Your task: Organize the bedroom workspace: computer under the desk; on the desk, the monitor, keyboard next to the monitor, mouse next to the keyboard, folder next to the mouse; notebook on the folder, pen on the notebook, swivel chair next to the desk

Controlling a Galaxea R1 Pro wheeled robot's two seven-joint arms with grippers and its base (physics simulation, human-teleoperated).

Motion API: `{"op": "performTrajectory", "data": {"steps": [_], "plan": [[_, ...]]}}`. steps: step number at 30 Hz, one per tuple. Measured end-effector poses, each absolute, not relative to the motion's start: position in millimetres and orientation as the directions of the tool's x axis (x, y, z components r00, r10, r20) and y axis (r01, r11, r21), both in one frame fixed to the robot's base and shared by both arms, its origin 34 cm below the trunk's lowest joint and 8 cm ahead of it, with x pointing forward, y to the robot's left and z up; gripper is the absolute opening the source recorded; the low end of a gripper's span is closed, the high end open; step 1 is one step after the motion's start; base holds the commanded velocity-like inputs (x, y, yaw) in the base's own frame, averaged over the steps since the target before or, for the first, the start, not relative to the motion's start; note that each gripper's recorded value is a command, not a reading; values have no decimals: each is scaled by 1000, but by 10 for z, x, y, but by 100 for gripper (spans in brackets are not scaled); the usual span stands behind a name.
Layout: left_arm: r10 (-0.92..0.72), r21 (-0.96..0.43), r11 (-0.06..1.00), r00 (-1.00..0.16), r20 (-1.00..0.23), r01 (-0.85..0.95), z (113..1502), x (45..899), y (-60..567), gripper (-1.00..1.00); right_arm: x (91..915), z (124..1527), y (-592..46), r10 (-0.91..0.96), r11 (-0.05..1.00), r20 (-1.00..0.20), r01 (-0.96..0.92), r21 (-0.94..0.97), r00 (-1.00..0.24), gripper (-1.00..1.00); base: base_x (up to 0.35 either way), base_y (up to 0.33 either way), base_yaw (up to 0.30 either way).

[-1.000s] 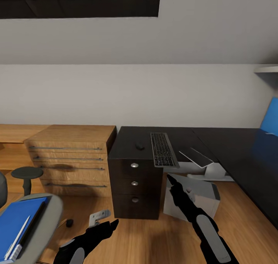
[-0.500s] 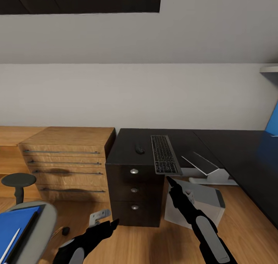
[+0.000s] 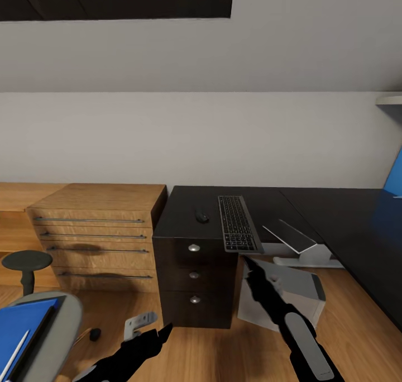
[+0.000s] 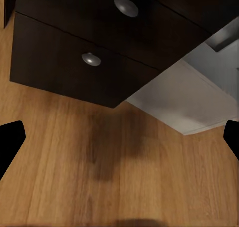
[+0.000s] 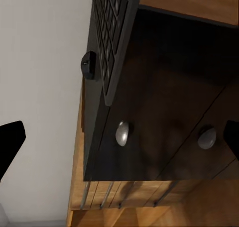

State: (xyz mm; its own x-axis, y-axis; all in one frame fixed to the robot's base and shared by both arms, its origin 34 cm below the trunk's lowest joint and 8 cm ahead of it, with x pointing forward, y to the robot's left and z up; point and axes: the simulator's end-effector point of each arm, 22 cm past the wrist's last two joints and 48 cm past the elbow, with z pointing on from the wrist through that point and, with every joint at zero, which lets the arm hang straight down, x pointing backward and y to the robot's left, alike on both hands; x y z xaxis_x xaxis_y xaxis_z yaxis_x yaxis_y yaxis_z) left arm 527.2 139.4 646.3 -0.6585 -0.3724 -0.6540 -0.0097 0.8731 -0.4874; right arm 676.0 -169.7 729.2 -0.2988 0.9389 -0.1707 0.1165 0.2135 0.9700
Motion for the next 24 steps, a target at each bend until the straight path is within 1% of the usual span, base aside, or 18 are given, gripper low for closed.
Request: {"op": "performTrajectory", "data": {"steps": [5, 22, 24], "plan": [[-373, -489, 872, -659, -653, -10, 6460, 5262, 1393, 100, 6768, 7061, -2067, 964, 182, -139, 183, 966, -226, 100, 0, 0, 0], [-374, -488, 873, -659, -653, -11, 6459, 5261, 1395, 100, 6760, 6994, -2145, 969, 171, -128, 201, 964, -210, 100, 0, 0, 0], [-373, -488, 873, -659, -653, -11, 6460, 5261, 1395, 100, 6759, 6996, -2139, 969, 171, -128, 201, 965, -210, 100, 102, 0, 0]]}}
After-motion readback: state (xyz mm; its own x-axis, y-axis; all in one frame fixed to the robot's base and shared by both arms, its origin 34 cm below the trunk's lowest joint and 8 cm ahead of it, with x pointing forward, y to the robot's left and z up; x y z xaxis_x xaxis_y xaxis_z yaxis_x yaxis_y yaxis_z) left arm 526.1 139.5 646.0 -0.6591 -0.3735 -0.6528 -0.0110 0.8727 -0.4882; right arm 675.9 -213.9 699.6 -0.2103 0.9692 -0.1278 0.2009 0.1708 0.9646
